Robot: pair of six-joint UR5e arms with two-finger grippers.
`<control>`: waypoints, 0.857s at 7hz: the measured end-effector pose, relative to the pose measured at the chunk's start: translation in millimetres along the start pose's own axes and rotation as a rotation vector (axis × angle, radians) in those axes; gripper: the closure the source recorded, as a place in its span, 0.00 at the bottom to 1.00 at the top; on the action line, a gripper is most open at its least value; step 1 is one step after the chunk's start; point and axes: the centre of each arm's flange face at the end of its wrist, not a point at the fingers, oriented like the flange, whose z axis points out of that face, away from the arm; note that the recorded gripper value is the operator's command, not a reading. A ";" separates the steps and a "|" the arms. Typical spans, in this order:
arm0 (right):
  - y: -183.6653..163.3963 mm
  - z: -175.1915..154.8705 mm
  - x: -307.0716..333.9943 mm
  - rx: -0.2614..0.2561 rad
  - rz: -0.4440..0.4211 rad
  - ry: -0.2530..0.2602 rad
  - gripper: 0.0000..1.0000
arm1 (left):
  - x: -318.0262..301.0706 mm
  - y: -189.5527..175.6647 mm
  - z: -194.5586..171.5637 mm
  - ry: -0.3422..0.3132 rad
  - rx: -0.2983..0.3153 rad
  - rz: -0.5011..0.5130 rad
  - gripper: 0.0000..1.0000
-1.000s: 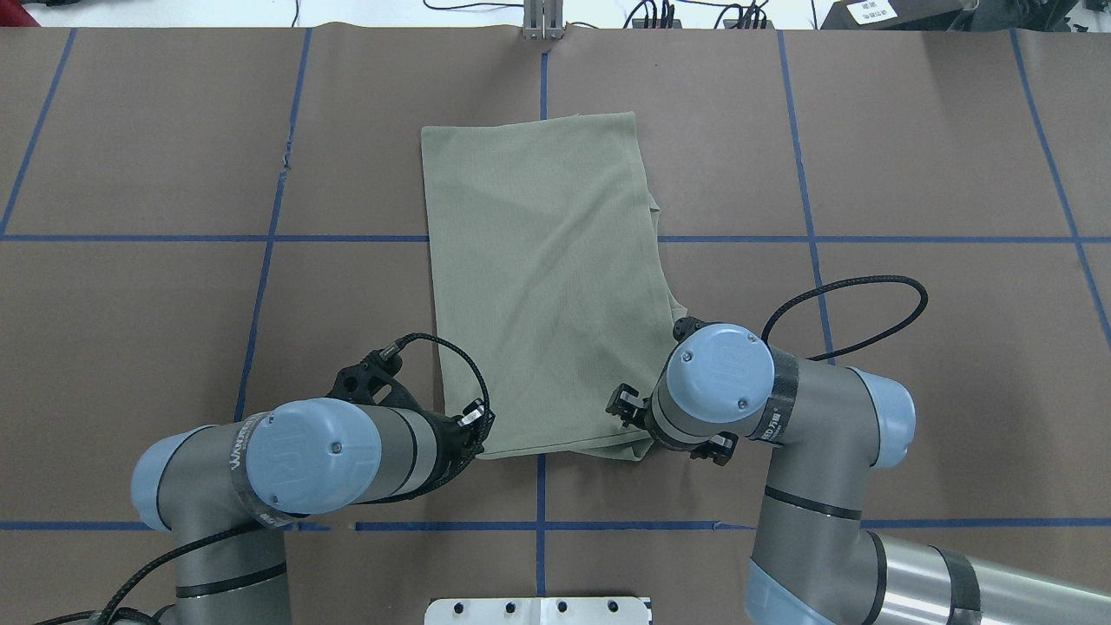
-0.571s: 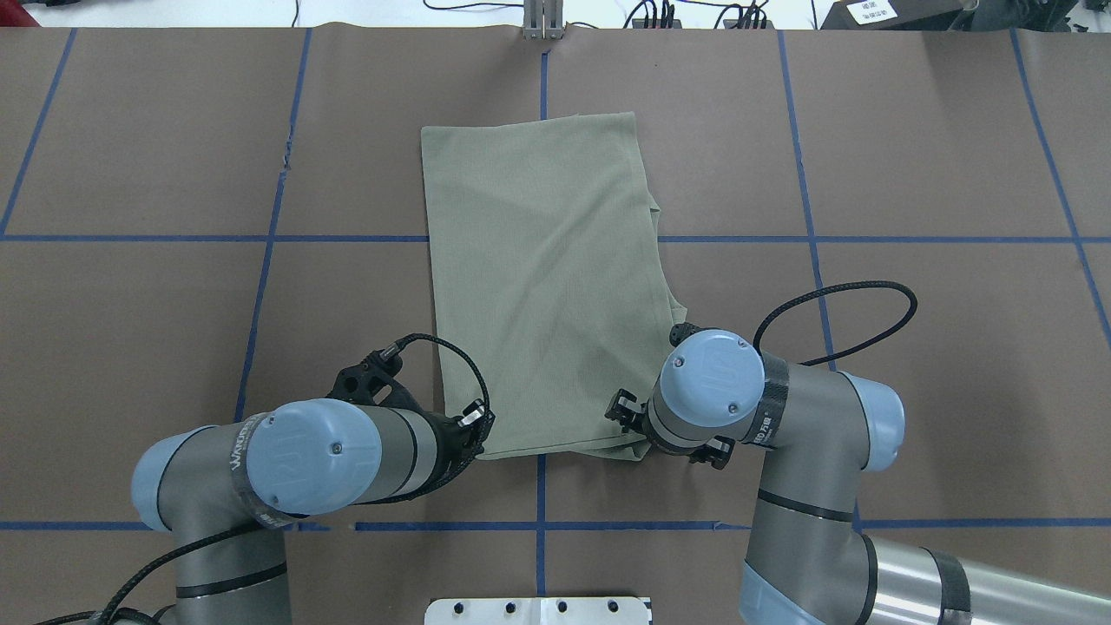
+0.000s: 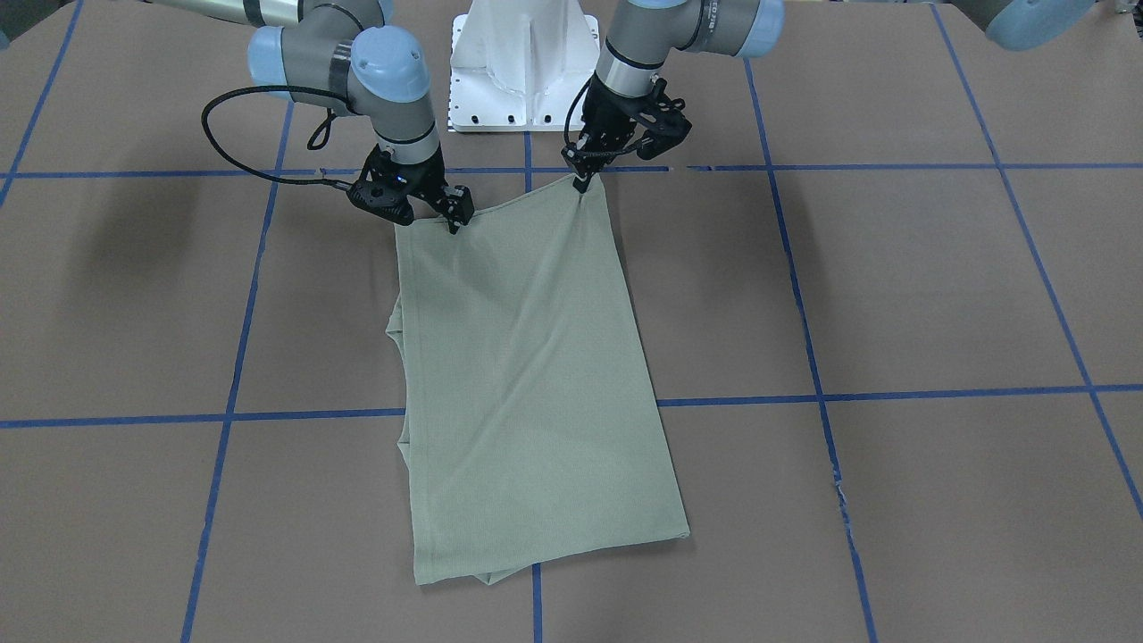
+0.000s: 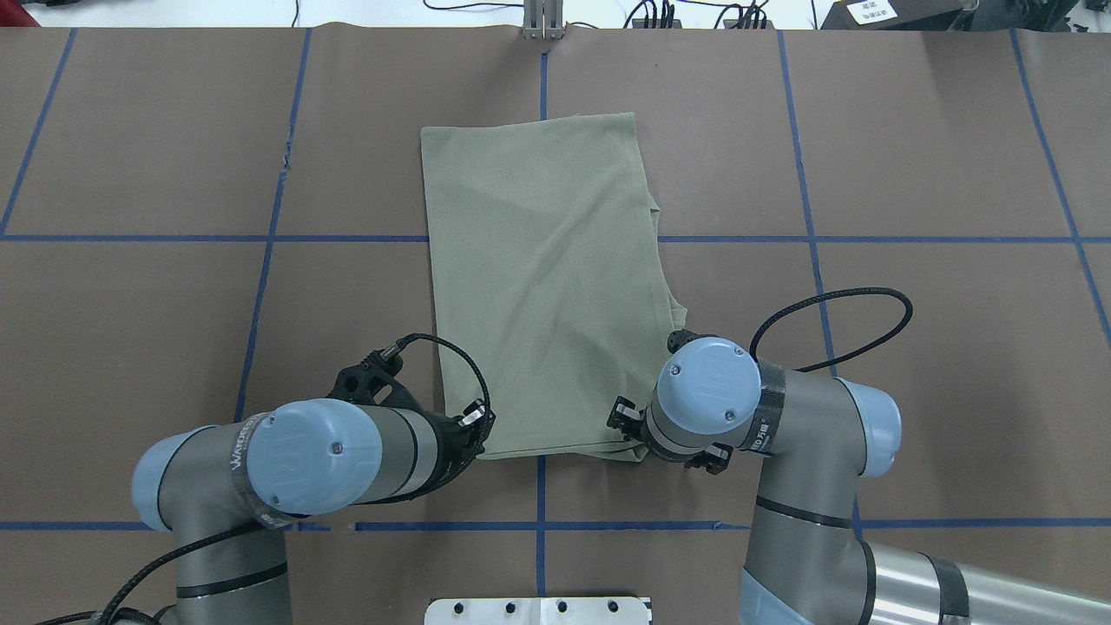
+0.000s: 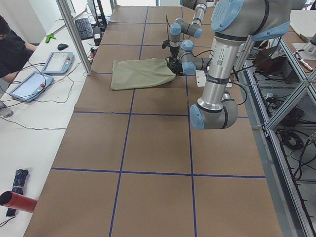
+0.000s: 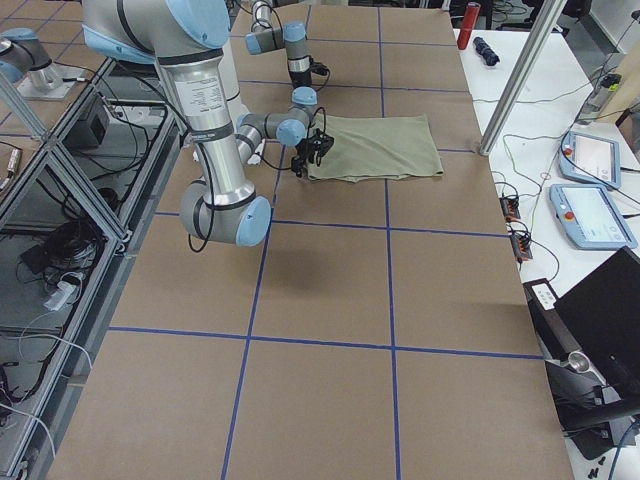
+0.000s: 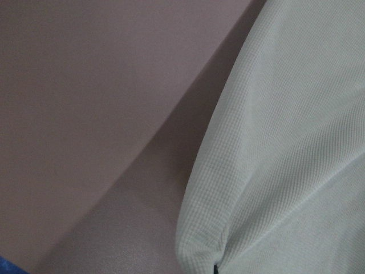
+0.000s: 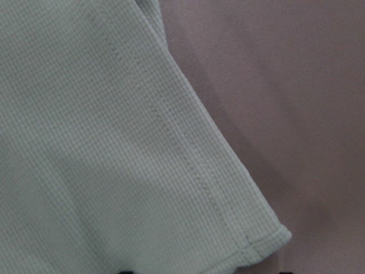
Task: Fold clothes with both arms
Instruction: 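Hold both near corners of the shirt with both grippers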
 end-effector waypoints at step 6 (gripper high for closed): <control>-3.4 -22.1 -21.0 0.008 0.000 -0.050 1.00 | -0.8 -0.5 0.8 -0.001 0.000 0.001 1.00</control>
